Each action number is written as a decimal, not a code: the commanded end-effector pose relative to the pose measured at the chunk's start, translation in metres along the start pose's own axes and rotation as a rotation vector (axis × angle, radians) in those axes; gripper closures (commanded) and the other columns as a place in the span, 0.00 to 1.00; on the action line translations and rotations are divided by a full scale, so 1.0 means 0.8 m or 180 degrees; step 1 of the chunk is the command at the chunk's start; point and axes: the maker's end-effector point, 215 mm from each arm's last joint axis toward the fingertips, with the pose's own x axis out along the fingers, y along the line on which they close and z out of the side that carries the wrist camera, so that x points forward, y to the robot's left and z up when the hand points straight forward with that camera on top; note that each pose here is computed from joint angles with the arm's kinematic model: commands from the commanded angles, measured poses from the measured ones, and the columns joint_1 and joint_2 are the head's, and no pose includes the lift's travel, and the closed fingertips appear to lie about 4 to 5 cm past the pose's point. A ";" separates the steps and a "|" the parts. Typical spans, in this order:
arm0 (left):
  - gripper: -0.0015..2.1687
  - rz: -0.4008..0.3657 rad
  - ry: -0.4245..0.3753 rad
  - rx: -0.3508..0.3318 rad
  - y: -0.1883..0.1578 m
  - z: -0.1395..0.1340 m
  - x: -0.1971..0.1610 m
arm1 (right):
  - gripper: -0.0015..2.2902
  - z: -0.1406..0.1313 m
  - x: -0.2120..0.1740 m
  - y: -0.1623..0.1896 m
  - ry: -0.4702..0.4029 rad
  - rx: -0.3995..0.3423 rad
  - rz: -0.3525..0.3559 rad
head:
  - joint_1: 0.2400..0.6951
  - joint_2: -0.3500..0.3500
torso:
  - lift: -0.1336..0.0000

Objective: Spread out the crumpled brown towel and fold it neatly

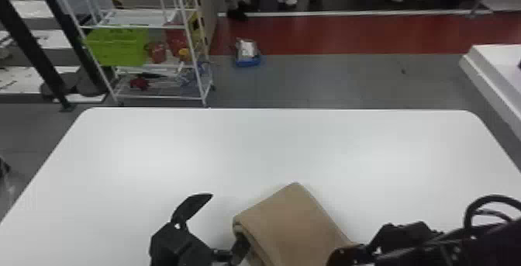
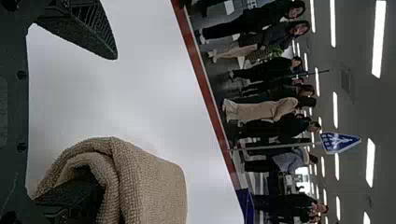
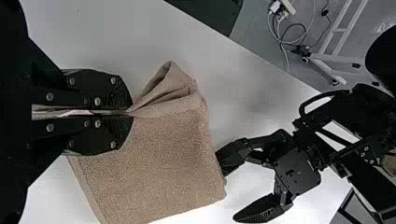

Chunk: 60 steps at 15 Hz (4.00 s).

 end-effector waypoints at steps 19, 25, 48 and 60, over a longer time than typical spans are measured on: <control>0.03 -0.0027 0.0017 0.0001 -0.001 -0.004 0.000 | 0.72 -0.011 0.071 0.017 -0.0819 0.1162 0.0290 | 1.00 0.65 | 0.08; 0.03 -0.0348 0.0844 0.0607 0.005 -0.057 -0.008 | 0.72 -0.014 0.082 0.021 -0.0775 0.1130 0.0349 | 1.00 0.65 | 0.08; 0.03 -0.0742 0.0339 0.0094 0.170 0.068 -0.078 | 0.72 0.065 0.049 -0.066 -0.1822 0.1472 -0.0058 | 1.00 0.96 | 0.08; 0.04 -0.0118 -0.0460 -0.0700 0.173 0.097 -0.072 | 0.72 0.024 0.170 -0.067 -0.0861 0.1384 0.0184 | 1.00 1.00 | 0.08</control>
